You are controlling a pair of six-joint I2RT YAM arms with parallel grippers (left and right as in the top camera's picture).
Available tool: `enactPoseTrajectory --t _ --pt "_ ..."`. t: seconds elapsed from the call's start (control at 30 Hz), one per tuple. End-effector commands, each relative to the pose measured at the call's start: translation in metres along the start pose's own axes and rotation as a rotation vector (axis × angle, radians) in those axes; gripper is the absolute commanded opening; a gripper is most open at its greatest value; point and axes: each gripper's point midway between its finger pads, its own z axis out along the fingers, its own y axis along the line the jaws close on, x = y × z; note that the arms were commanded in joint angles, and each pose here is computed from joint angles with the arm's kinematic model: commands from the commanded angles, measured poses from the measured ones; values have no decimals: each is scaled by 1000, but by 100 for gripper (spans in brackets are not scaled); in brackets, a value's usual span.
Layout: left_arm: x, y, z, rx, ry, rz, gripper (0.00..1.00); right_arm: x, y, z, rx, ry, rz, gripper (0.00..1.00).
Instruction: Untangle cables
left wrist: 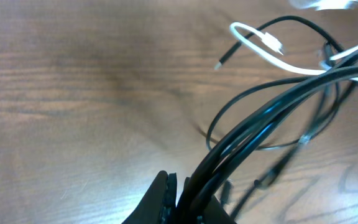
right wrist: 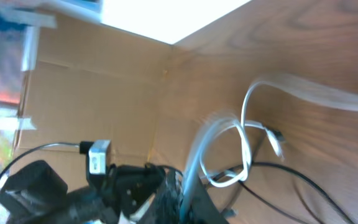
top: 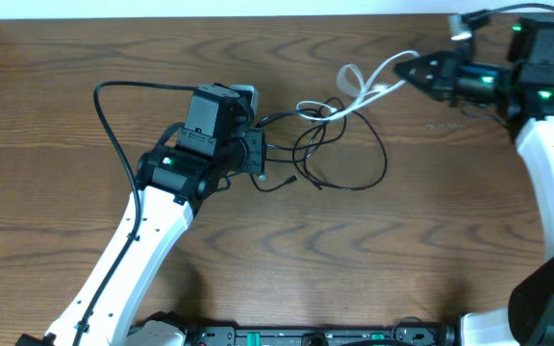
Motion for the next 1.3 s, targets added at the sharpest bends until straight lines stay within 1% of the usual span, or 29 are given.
enactPoseTrajectory --t 0.0,0.07,0.17,0.23,0.3,0.37,0.4,0.47,0.53,0.57,0.63,0.7,0.73,0.83,0.9,1.0,1.1,1.27 --pt "5 6 0 -32 23 50 7 -19 -52 -39 214 -130 70 1" --pt "5 8 0 -40 25 62 7 -19 -83 -56 365 -171 111 1" --pt "4 12 0 -64 20 68 7 -14 -131 -86 652 -231 188 1" --pt "3 15 -1 -86 15 69 7 -10 -154 -108 820 -265 218 1" --pt "3 19 -1 -109 14 69 7 -7 -170 -129 958 -294 234 1" --pt "4 22 -1 -122 15 69 7 -5 -175 -137 1011 -303 240 1" --pt "4 22 -1 -121 16 69 7 -4 -174 -136 1002 -296 240 1" --pt "4 21 -1 -121 15 68 8 -5 -165 -122 919 -245 182 1" --pt "4 20 -1 -115 15 68 8 -5 -149 -100 793 -176 89 1" --pt "4 19 -1 -106 16 68 7 -4 -142 -91 741 -147 47 3" --pt "5 12 -1 -65 23 78 7 0 -126 -72 647 -90 -34 11" --pt "4 -8 -1 50 24 144 8 9 -113 -52 586 -40 -71 24" --pt "4 -18 -2 103 20 176 7 13 -107 -44 565 -15 -98 27" --pt "1 -47 -10 271 -9 268 7 27 -90 -16 505 61 -188 42" --pt "-2 -56 -15 320 -29 286 7 36 -81 -1 482 102 -247 52" --pt "-6 -60 -23 333 -58 296 7 48 -70 19 450 149 -316 61" --pt "-8 -64 -34 351 -82 305 8 56 -64 32 429 184 -363 66" --pt "-12 -71 -52 373 -131 322 7 68 -65 53 365 240 -365 66"
